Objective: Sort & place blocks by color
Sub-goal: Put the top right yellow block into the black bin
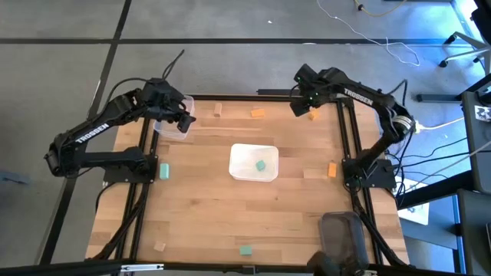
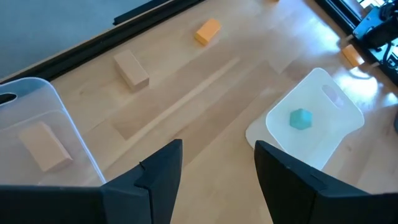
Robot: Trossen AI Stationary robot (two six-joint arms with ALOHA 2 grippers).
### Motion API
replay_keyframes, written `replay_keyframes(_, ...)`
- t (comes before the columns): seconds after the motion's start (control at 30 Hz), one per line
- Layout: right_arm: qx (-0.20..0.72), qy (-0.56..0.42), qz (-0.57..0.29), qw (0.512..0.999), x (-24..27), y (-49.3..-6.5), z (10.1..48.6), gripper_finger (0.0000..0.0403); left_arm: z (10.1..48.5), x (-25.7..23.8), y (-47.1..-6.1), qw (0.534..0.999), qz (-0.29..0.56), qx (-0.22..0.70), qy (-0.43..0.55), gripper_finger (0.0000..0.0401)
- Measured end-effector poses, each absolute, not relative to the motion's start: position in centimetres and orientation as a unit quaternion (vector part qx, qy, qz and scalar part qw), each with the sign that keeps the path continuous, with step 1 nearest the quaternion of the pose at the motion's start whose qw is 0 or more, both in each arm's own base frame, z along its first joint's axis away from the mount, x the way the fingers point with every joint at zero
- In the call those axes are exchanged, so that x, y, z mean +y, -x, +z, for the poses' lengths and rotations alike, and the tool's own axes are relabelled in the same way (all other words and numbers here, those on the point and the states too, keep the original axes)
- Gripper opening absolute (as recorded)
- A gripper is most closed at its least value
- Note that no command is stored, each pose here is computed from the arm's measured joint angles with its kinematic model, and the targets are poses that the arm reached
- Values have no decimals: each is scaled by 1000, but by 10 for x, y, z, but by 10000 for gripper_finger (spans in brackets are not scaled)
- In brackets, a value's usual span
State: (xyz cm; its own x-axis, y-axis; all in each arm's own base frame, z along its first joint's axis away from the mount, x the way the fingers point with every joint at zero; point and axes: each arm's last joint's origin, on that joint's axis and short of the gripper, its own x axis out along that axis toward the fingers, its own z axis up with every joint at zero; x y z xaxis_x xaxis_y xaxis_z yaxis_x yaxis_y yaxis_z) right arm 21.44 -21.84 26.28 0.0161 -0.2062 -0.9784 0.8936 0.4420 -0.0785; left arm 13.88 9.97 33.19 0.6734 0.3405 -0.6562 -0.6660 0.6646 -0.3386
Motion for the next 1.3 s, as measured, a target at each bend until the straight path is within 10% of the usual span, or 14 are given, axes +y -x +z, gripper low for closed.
replay_keyframes(0.57,677,-318,-381,544,-269,-194,189,222,332,100,-139,865,292,279,296,193)
replay_keyframes(1.3,705,-295,-345,545,-287,-201,143,221,332,100,-139,865,293,279,297,193)
